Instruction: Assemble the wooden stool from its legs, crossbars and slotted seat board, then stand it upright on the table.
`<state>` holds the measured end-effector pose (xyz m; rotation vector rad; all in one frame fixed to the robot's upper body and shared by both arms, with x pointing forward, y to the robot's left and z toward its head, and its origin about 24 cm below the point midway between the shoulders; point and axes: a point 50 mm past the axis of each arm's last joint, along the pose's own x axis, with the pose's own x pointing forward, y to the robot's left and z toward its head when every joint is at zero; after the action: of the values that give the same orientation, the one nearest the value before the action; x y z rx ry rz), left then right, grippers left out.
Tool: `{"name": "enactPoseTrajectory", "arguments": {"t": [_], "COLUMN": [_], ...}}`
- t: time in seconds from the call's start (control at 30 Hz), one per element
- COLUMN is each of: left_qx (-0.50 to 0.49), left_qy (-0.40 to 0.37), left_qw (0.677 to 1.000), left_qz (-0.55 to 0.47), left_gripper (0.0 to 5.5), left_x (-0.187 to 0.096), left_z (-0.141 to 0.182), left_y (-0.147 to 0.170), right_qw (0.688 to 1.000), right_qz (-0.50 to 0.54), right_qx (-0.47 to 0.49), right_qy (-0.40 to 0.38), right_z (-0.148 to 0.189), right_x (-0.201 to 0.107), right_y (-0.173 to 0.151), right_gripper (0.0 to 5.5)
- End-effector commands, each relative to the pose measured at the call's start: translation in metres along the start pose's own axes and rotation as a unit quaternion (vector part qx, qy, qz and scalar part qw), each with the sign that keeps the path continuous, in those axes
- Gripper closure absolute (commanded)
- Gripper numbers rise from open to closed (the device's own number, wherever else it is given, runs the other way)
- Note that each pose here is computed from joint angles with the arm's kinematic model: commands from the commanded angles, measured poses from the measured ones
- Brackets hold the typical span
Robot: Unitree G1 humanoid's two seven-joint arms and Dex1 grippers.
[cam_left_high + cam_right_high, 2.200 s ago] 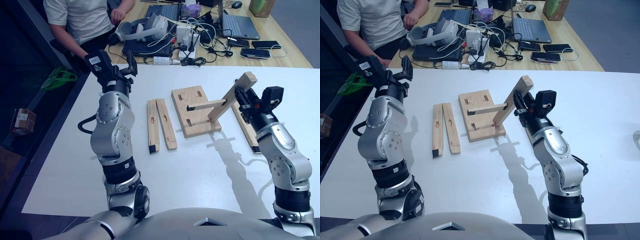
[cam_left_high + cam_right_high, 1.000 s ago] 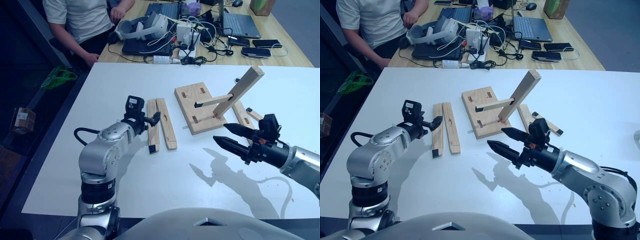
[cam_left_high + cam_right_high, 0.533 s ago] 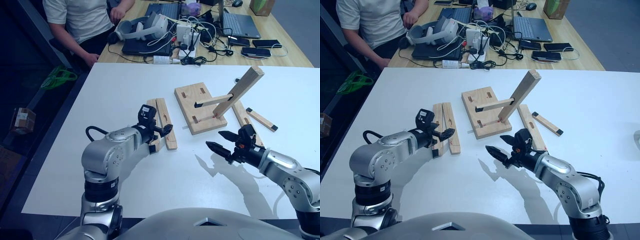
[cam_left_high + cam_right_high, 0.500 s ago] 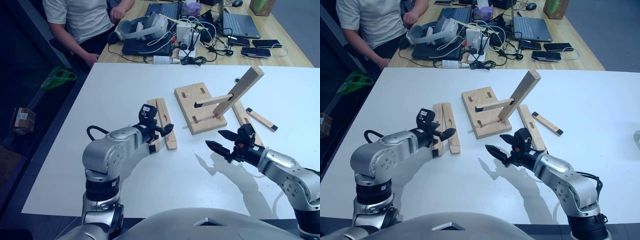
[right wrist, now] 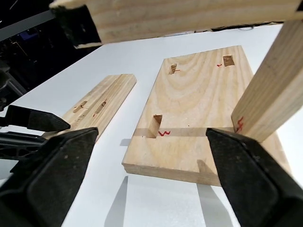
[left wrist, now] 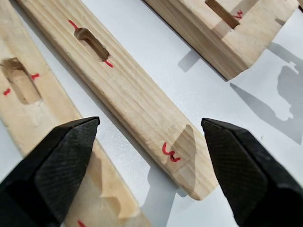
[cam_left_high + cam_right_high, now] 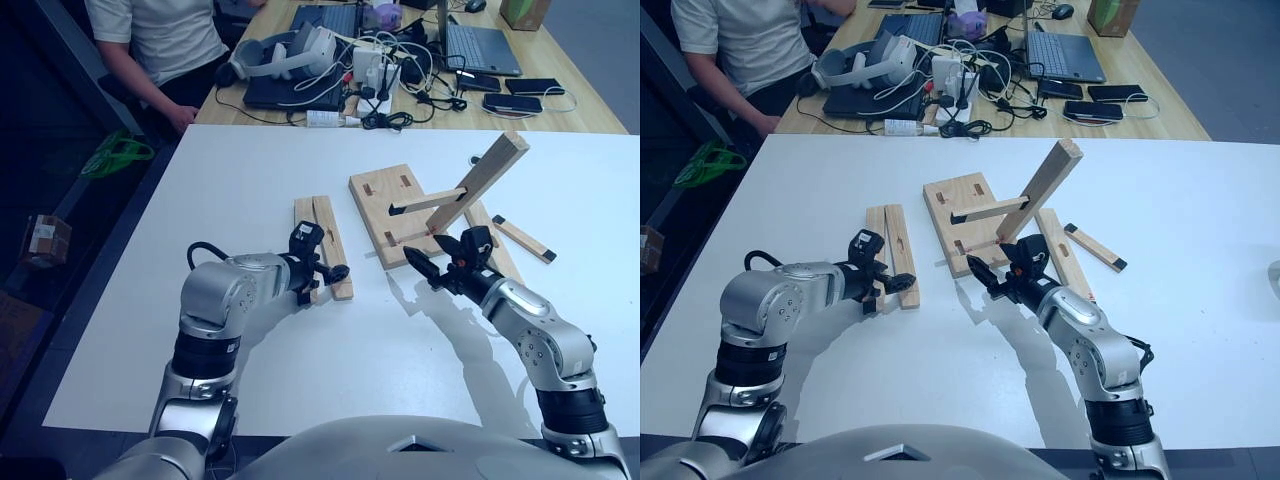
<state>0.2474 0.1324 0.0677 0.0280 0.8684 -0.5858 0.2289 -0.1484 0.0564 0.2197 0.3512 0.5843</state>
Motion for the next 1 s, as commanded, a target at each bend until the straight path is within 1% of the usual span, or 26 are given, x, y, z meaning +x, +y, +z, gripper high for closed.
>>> {"name": "enactPoseTrajectory", "arguments": {"t": [0.03,0.17,0.33,0.43,0.53,0.63,0.7,0.83,1.0], "left_qx": [0.014,0.02,0.024,0.026,0.029,0.028,0.026,0.018,-0.001], "left_qy": [0.015,0.028,0.038,0.039,0.042,0.039,0.036,0.023,0.006], "left_qw": [1.0,0.999,0.999,0.999,0.998,0.999,0.999,0.999,0.999], "left_qz": [0.006,0.009,0.017,0.021,0.023,0.021,0.022,0.028,0.036], "left_gripper": [1.51,1.51,1.51,1.51,1.51,1.51,1.51,1.51,1.51], "left_x": [0.002,0.003,0.003,0.002,0.001,0.0,0.0,-0.002,-0.004], "left_z": [0.0,-0.004,-0.009,-0.009,-0.01,-0.01,-0.008,-0.001,0.005], "left_y": [0.002,0.004,0.009,0.011,0.012,0.012,0.011,0.012,0.013], "right_qw": [1.0,0.998,0.993,0.992,0.992,0.992,0.993,0.994,0.994], "right_qz": [-0.011,-0.034,-0.071,-0.088,-0.102,-0.107,-0.096,-0.048,-0.027], "right_qx": [-0.01,-0.036,-0.041,-0.034,-0.031,-0.016,0.006,0.044,0.052], "right_qy": [0.004,0.048,0.081,0.084,0.069,0.059,0.07,0.088,0.094], "right_z": [0.005,0.001,-0.005,-0.006,-0.003,-0.002,-0.008,-0.014,-0.014], "right_x": [-0.002,-0.005,-0.006,0.0,0.008,0.012,0.015,0.018,0.017], "right_y": [-0.011,-0.024,-0.039,-0.044,-0.047,-0.047,-0.045,-0.031,-0.022], "right_gripper": [1.23,1.23,1.23,1.23,1.23,1.23,1.23,1.23,1.23]}}
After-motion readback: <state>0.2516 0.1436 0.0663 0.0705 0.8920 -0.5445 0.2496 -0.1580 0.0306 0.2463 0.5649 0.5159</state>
